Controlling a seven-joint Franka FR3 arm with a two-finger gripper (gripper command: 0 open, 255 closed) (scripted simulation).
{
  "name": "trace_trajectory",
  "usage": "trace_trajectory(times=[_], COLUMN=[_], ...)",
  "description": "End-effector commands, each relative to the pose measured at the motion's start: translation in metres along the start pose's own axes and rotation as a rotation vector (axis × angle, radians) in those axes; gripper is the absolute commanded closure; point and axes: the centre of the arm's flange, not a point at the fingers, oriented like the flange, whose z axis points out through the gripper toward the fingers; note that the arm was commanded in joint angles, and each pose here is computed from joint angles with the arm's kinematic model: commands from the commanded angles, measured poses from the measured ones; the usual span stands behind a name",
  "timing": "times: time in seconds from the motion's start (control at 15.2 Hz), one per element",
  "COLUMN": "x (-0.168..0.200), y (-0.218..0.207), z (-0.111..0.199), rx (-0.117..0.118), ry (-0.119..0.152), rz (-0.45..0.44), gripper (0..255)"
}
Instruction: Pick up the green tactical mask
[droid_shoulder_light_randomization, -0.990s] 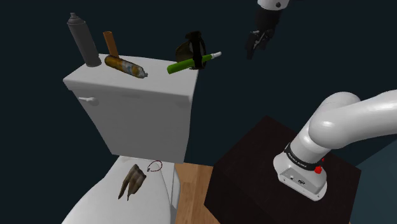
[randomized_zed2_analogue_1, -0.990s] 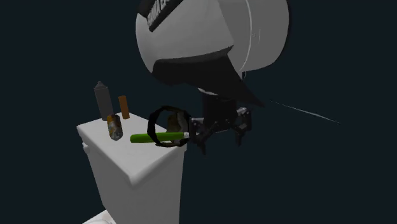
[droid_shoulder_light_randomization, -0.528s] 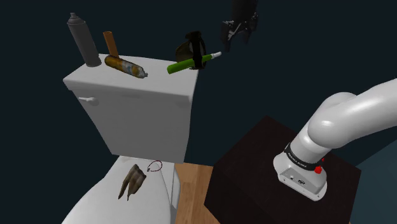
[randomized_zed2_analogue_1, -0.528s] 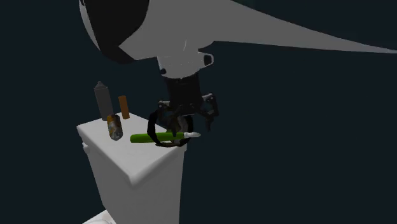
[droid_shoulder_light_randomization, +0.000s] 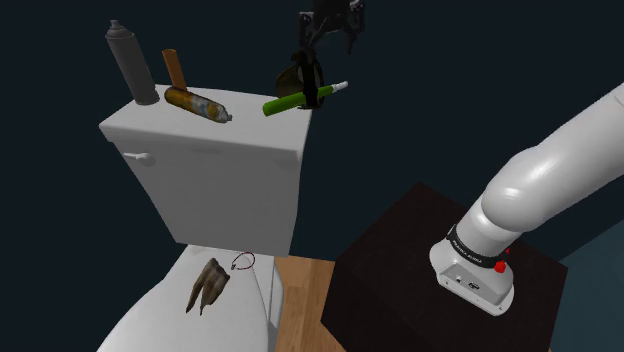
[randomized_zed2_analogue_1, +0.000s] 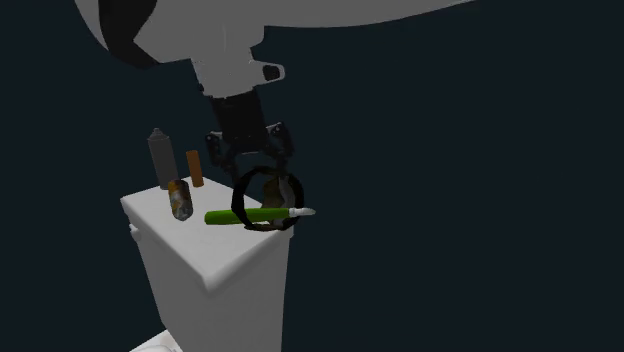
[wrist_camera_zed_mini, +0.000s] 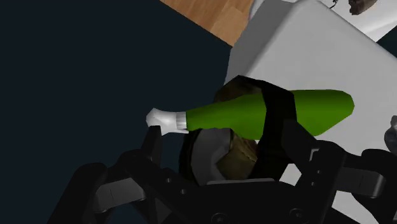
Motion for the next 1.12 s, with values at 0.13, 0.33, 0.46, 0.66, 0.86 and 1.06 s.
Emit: trace_trajectory(times=[0.13, 0.33, 0.46, 0.66, 0.86, 1.06], x=[0.03, 0.028, 0.027, 0.026, 0.026, 0.026], y=[-0.043, -0.045, -0.047, -0.049, -0.049, -0.049], z=[-0.015, 0.0, 0.011, 0.024, 0.024, 0.024], rx=[-0.017, -0.017, -0.017, -0.017, -0.017, -0.017], ry=[0.0, 0.0, 0.0, 0.0, 0.0, 0.0], rz=[0.098, 0.098, 0.098, 0.098, 0.098, 0.098], gripper=[0, 0, 0, 0, 255, 255])
